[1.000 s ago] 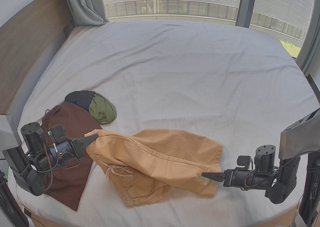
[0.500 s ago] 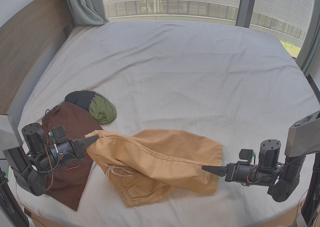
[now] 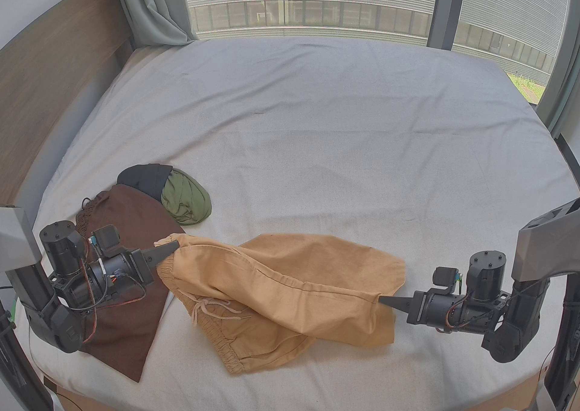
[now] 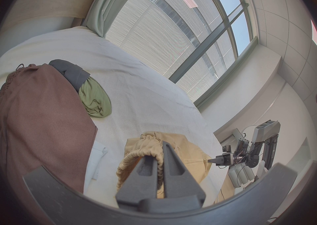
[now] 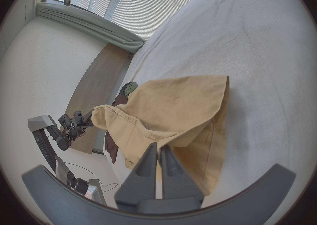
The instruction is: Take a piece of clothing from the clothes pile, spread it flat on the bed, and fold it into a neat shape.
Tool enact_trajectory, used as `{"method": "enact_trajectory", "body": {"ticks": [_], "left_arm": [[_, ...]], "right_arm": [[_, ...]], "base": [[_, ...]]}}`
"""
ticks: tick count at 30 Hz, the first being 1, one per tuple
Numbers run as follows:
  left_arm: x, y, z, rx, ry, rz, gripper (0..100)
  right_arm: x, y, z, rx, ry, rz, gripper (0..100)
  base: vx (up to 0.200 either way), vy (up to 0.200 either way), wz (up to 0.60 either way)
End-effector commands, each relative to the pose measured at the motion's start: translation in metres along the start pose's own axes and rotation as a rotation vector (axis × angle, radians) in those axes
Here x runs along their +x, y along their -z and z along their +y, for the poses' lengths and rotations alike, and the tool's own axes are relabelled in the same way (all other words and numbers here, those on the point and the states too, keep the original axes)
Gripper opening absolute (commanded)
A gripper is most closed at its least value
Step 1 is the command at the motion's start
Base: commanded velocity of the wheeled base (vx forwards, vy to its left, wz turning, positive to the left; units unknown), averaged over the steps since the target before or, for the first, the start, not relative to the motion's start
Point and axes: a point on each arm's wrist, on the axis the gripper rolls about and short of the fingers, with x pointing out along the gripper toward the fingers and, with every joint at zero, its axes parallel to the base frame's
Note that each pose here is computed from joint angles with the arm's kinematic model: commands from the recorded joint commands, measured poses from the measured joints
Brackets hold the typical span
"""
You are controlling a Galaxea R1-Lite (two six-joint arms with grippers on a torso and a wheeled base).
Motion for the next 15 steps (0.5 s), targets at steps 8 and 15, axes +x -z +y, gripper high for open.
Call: {"method": "enact_trajectory", "body": {"ticks": [8, 15], "left_arm": [[0.005, -0.002, 0.011, -0.004, -0.020, -0.013, 0], [0.005, -0.003, 0.011, -0.004, -0.021, -0.015, 0]], "right_arm": [[-0.038, -0.032, 0.000, -0.015, -0.096, -0.079, 0], [-0.033, -0.030, -0.003, -0.006, -0.101, -0.061, 0]], "base": [[0.000, 0.000, 0.00], [0.000, 0.000, 0.00]]}}
